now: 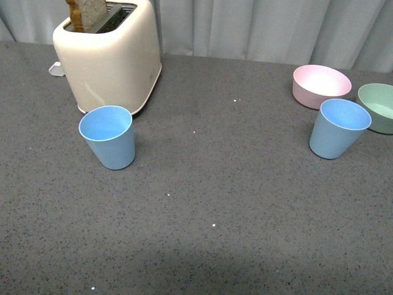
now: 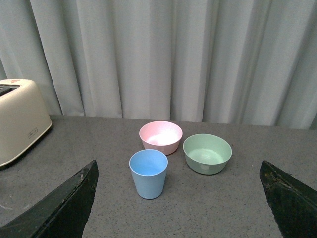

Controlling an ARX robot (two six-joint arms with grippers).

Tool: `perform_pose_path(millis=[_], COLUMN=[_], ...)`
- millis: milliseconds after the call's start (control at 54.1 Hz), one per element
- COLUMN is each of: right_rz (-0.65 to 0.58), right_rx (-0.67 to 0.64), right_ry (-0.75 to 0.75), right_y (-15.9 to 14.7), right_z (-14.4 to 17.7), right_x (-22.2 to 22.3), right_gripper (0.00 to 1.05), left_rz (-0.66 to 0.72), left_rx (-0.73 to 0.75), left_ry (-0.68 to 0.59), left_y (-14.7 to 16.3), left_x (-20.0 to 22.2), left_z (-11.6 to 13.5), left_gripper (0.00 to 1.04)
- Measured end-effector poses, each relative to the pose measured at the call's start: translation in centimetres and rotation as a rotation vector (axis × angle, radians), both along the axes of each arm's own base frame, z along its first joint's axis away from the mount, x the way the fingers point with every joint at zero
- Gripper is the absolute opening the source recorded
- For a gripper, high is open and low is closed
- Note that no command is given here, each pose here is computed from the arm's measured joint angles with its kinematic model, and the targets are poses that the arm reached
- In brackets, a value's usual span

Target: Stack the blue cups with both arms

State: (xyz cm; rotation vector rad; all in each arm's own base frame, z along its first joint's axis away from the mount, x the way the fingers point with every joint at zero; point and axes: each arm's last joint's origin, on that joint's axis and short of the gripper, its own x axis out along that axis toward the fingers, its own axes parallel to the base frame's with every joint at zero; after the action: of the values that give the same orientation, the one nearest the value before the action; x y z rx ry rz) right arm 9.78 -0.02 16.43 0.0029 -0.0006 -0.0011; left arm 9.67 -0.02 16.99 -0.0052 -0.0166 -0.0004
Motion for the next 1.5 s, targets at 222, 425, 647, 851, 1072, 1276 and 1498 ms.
perform_pose_path(millis=[222, 425, 647, 851, 1072, 1276, 1498], right_rz=[0.000, 0.000, 0.000, 0.000, 0.000, 0.001, 0.001], right_rx=[0.000, 0.000, 0.000, 0.000, 0.000, 0.000, 0.000], right_ry=[0.000, 0.000, 0.000, 0.000, 0.000, 0.001, 0.001], right_y=[0.0, 0.0, 0.0, 0.0, 0.0, 0.0, 0.0], right_z=[0.0, 0.0, 0.0, 0.0, 0.0, 0.0, 0.0], right_x=[0.0, 0.0, 0.0, 0.0, 0.0, 0.0, 0.0], right_gripper=[0.95, 0.95, 0.95, 0.95, 0.95, 0.95, 0.95], left_rz=[0.000, 0.000, 0.000, 0.000, 0.229, 0.170, 0.103], left_rx=[0.000, 0.000, 0.000, 0.000, -0.097, -0.216, -0.248], left_ry=[0.000, 0.000, 0.000, 0.000, 0.220, 0.373, 0.664], left_y=[0.0, 0.0, 0.0, 0.0, 0.2, -0.3, -2.0], left_x=[0.0, 0.0, 0.0, 0.0, 1.3, 9.0, 16.8], left_z=[0.0, 0.0, 0.0, 0.0, -0.5, 0.8, -1.7], left_gripper=[0.98, 0.98, 0.98, 0.98, 0.98, 0.98, 0.98])
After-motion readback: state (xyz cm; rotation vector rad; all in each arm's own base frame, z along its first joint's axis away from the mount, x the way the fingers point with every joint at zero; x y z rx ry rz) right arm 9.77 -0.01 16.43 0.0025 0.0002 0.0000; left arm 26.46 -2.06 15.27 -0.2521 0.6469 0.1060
